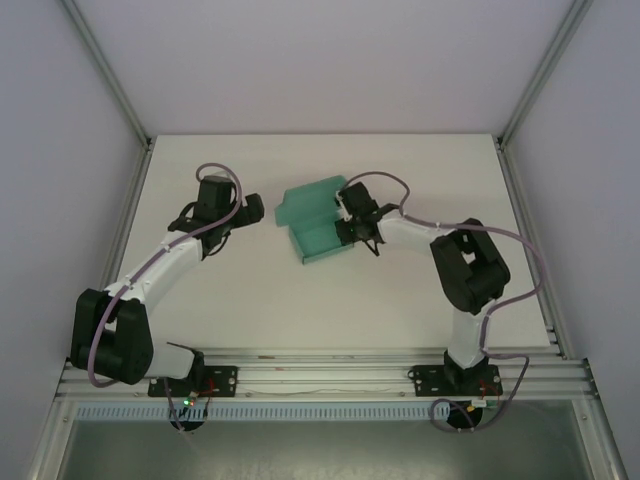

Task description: Assemble paper box

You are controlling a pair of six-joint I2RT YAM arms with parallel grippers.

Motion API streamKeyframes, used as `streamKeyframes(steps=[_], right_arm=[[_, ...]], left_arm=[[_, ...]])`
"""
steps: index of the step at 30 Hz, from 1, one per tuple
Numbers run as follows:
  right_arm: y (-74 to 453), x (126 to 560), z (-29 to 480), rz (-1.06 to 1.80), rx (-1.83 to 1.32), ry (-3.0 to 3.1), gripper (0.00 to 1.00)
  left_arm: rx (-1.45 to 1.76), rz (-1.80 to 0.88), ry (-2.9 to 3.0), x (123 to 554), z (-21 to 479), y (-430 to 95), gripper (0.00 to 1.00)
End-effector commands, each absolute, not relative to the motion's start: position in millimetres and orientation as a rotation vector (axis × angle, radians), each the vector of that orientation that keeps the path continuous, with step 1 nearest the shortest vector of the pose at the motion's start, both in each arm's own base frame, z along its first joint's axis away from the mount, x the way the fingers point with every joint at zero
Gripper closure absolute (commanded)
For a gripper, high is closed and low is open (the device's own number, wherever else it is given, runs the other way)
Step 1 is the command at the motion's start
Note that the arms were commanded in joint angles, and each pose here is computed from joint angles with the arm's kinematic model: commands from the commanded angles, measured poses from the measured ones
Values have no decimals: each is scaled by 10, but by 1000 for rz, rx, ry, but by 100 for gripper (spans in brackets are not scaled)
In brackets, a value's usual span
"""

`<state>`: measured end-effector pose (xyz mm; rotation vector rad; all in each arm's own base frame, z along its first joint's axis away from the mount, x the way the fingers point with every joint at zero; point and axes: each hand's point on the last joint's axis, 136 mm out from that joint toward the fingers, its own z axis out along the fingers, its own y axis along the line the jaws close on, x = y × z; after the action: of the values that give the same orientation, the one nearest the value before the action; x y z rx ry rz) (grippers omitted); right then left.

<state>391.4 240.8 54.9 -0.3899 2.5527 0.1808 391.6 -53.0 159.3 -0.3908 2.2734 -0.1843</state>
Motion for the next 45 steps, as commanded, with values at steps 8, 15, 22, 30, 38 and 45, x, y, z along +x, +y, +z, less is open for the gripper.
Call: streamKeyframes(steps=[8,15,22,30,38,45], right_arm=[[2062,3587,646,-102,215,2516,86],[2152,3605,800,-58,118,2513,39],[2204,3610,1304,3,-158,2402,0],[2275,3986,1519,54,-576,2338,0],[2271,4239,1457,192,-863,2314,2],[2362,4301,1432,272,-949,2300,26]], left_arm=[[-156,-334,2180,4100,1865,-833,0],[328,-593,2114,4001,1880,-1452,0],[578,-533,2199,4160,1729,-1746,0],[826,-452,2220,4322,1552,-1931,0],[959,-415,2296,4380,1376,-1930,35],[993,-398,2304,4427,1366,-1927,67]])
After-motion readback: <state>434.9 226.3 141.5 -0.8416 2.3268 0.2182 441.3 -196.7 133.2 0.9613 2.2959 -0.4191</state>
